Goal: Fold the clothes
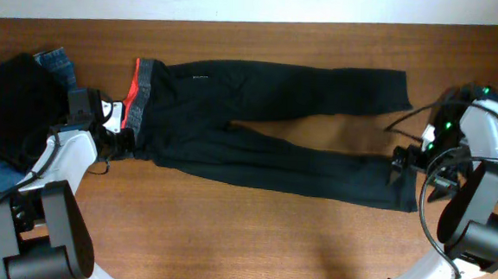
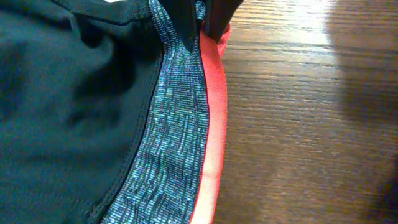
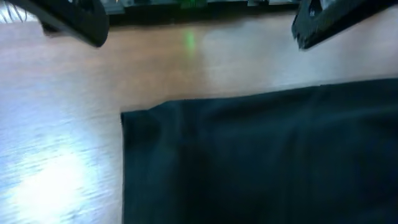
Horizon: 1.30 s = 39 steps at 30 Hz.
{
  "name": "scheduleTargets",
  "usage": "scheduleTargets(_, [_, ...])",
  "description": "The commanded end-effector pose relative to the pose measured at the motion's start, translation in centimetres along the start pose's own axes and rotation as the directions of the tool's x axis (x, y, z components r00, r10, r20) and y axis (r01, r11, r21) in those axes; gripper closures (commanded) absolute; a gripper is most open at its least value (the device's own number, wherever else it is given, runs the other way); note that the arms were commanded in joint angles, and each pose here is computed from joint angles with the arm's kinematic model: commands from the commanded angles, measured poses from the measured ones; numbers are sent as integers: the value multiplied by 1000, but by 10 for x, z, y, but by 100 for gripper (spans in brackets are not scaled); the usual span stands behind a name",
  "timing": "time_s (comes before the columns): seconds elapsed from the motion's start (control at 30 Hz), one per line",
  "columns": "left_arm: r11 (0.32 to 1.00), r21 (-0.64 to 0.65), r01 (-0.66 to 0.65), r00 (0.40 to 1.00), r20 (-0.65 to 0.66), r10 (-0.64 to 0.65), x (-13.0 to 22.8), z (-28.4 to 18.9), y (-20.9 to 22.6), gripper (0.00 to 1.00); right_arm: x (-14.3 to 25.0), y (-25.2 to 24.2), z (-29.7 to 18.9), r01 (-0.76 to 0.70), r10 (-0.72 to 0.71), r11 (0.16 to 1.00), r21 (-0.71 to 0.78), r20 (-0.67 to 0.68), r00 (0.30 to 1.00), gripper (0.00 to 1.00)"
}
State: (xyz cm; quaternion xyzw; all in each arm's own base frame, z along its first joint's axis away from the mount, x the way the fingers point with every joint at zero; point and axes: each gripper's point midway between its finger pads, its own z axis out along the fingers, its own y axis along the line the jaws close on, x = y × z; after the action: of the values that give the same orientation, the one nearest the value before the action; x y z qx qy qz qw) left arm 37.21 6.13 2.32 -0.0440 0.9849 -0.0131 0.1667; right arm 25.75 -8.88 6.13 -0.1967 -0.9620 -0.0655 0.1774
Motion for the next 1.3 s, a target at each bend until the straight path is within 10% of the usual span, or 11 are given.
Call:
scheduleTargets(0.0, [1000,11,6,1000,-1,-6,3,-4,-2,100,3,1,21,-1,1,1000,-28,-14,1000,1])
scheduleTargets(0.63, [1000,13,8,1000,-21,-7,8,-4,-3,100,-9,-15,71,-123,128,987,-105,43,991,2])
scheduleTargets(0.93, [1000,14,9,999,-33,-8,11,-4,-3,100,-14,-9,68,-117,127,983,-139,62,990,91])
scheduleTargets(1.27, [997,66,50,991,-126,-42,34,-13,-14,100,-21,-8,21,-94,123,984,-152,194,973,96])
